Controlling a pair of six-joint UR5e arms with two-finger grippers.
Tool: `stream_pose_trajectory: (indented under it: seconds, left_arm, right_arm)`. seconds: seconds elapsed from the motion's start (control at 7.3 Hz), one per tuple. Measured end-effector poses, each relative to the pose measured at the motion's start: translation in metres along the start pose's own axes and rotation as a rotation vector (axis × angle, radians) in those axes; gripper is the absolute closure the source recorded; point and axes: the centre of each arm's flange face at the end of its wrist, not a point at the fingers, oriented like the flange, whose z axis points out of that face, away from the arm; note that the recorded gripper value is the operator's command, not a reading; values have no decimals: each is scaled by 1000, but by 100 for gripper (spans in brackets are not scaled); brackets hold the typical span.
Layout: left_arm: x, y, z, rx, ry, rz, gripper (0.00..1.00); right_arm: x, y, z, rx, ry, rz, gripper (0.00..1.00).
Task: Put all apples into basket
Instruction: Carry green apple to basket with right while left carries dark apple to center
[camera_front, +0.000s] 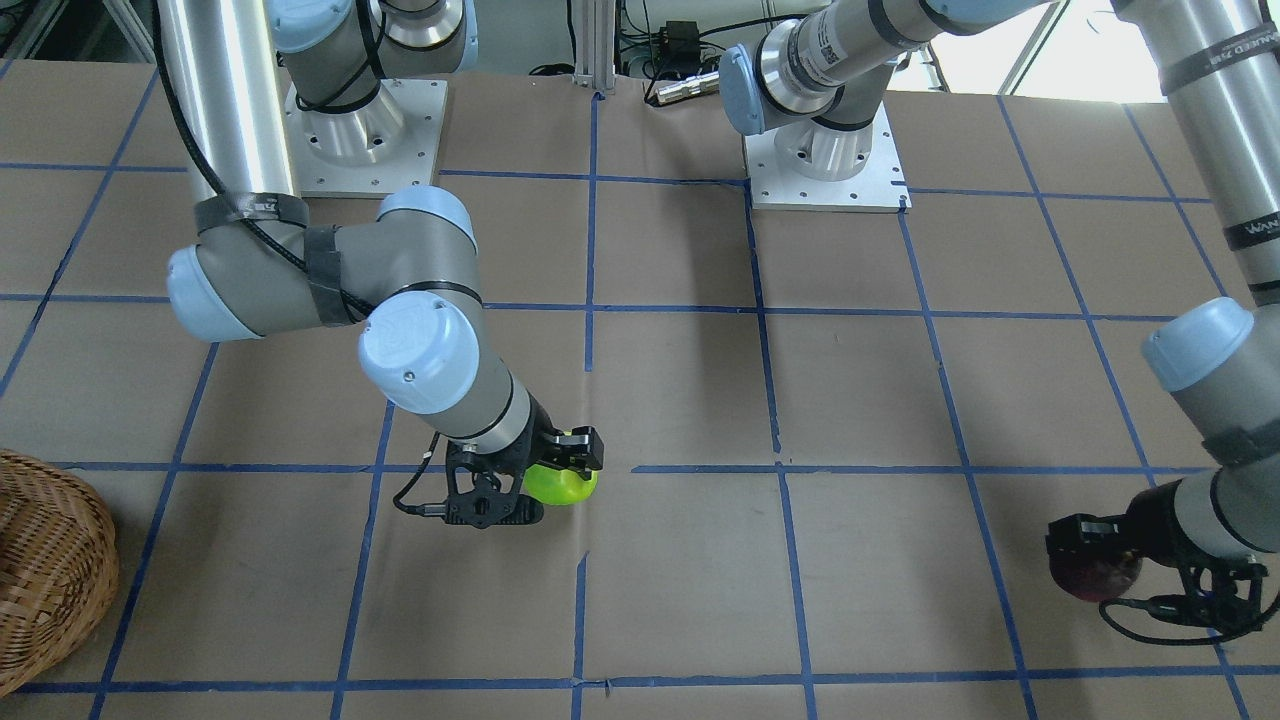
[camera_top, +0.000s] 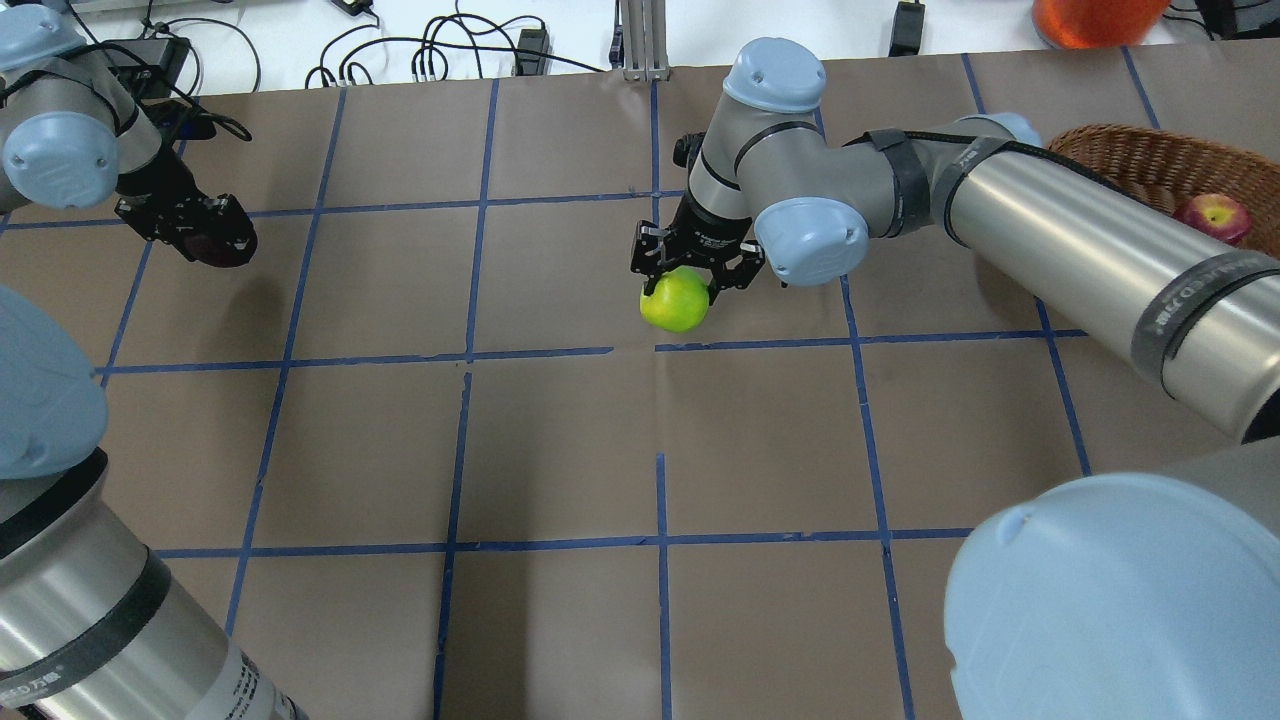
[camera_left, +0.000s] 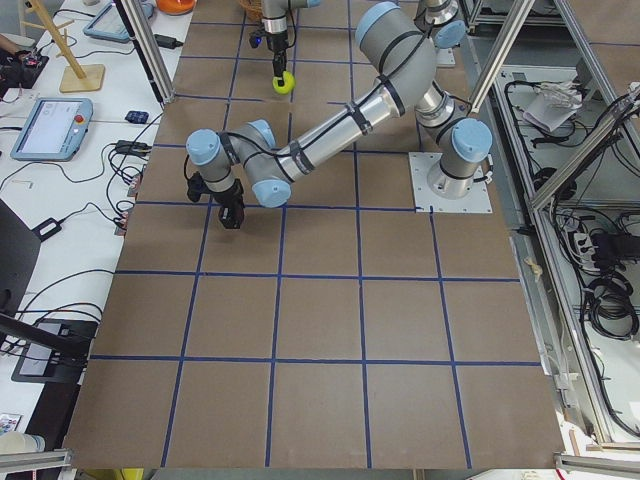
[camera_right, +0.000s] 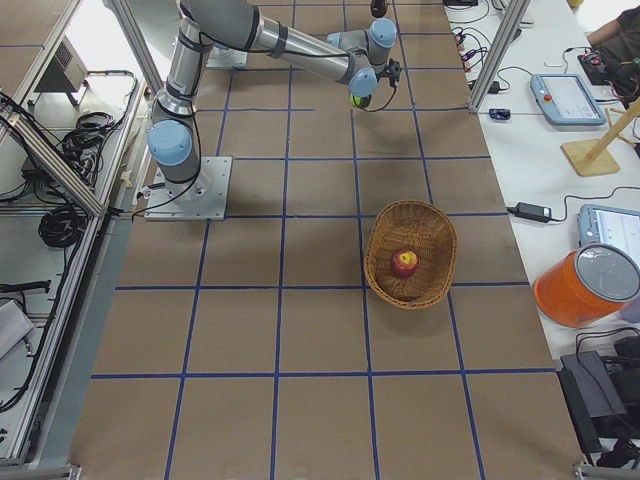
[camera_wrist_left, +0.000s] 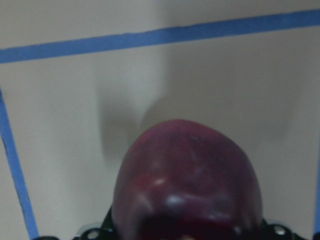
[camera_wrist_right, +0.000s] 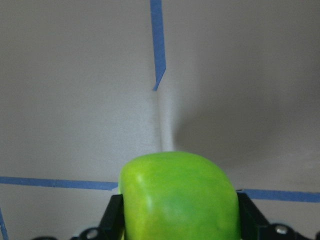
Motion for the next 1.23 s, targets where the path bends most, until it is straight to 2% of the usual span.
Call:
stream_pose_trajectory:
  seconds: [0.14, 0.27, 0.41, 0.55, 0.68, 0.82, 0.96, 1.1, 1.23]
  left_arm:
    - [53, 10, -20, -19, 39, -46, 88]
    - [115, 22, -32, -26, 86, -115, 88]
    - [178, 35, -34, -40, 125, -198, 88]
    - [247, 43, -28, -38, 131, -278, 88]
    - [319, 49, -16, -8, 125, -344, 88]
    - [386, 59, -3, 24, 126, -388, 87]
    - [443, 74, 13, 36, 127, -394, 83]
    - [484, 90, 30, 26, 120, -381, 73]
    - [504, 105, 46, 7, 108, -367, 35]
  right_arm:
    - [25, -11, -21, 27, 10, -3, 100]
    - [66, -25, -51, 64, 55, -22, 100]
    - [117, -39, -87, 105, 126, -65, 100]
    - [177, -53, -126, 130, 209, -128, 100]
    - [247, -64, -163, 123, 295, -199, 100]
    - [315, -69, -190, 102, 357, -266, 100]
    - [370, -72, -199, 75, 387, -309, 100]
    - [406, -78, -193, 59, 412, -346, 62]
    - [427, -87, -181, 55, 445, -400, 1]
